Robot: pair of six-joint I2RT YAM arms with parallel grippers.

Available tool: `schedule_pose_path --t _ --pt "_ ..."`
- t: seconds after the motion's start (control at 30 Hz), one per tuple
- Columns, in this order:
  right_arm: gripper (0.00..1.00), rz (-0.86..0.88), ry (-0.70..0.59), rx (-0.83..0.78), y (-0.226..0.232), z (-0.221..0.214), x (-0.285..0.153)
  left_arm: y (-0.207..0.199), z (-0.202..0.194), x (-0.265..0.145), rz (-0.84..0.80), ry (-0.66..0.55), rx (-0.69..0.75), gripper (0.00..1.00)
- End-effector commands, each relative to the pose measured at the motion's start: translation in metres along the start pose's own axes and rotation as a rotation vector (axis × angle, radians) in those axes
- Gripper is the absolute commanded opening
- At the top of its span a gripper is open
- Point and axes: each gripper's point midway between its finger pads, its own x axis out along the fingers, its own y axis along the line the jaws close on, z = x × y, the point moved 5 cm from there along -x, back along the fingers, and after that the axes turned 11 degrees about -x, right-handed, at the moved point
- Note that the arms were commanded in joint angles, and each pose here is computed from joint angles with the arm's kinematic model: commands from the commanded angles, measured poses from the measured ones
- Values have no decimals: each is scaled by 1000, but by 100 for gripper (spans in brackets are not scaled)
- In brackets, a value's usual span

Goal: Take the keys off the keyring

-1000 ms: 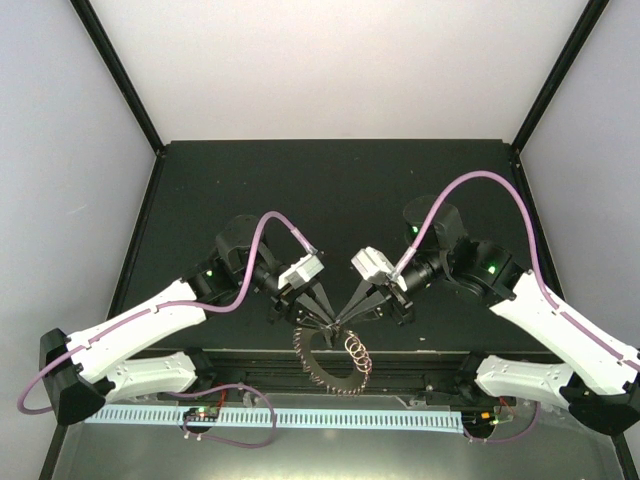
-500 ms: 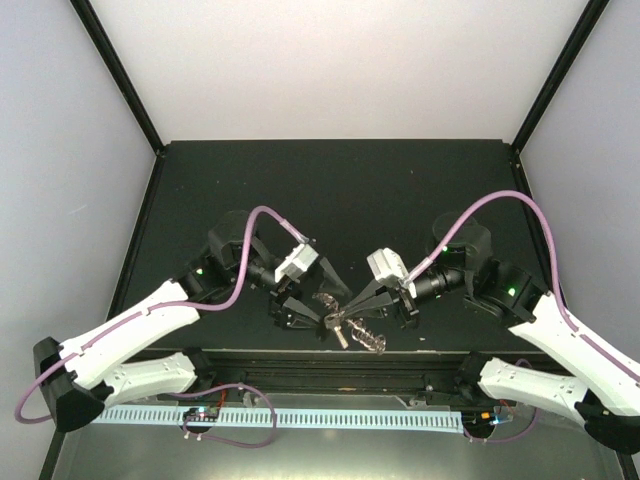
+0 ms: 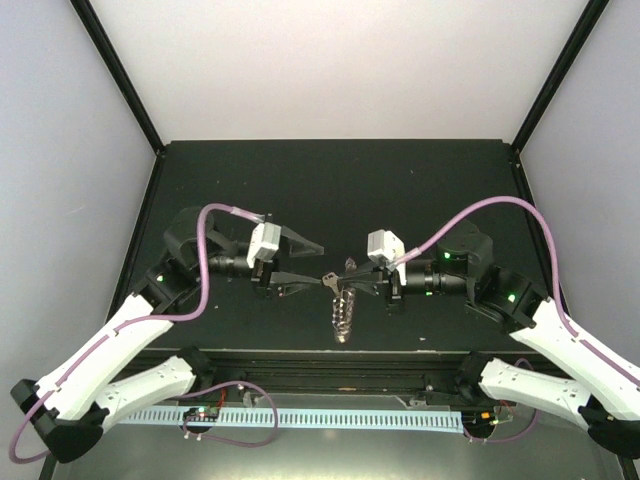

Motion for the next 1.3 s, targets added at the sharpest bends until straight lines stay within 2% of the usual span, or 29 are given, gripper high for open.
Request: schedule_pose_path --t 0.0,0.2,0.5,0.57,0.67,0.77,0.93,1.27 --pt "1 -57 47 24 -9 -12 7 6 -10 13 -40 73 -31 61" --pt "1 -57 45 25 -10 -14 8 14 -23 17 39 148 -22 67" --pt "1 -27 35 3 -5 -11 6 17 -23 16 70 156 -22 70" --pt "1 -26 25 -2 -3 -9 4 16 -24 17 59 160 -29 65" --pt "1 -27 11 -10 -2 -7 2 14 -24 19 23 162 -41 43" --pt "1 -29 12 -7 -2 -7 2 10 -24 20 -16 157 -50 31" --pt "1 -27 14 -3 -3 -8 3 8 -25 21 -55 149 -61 27" --pt "1 -36 22 6 -5 -9 5 3 -29 27 -116 165 -81 26"
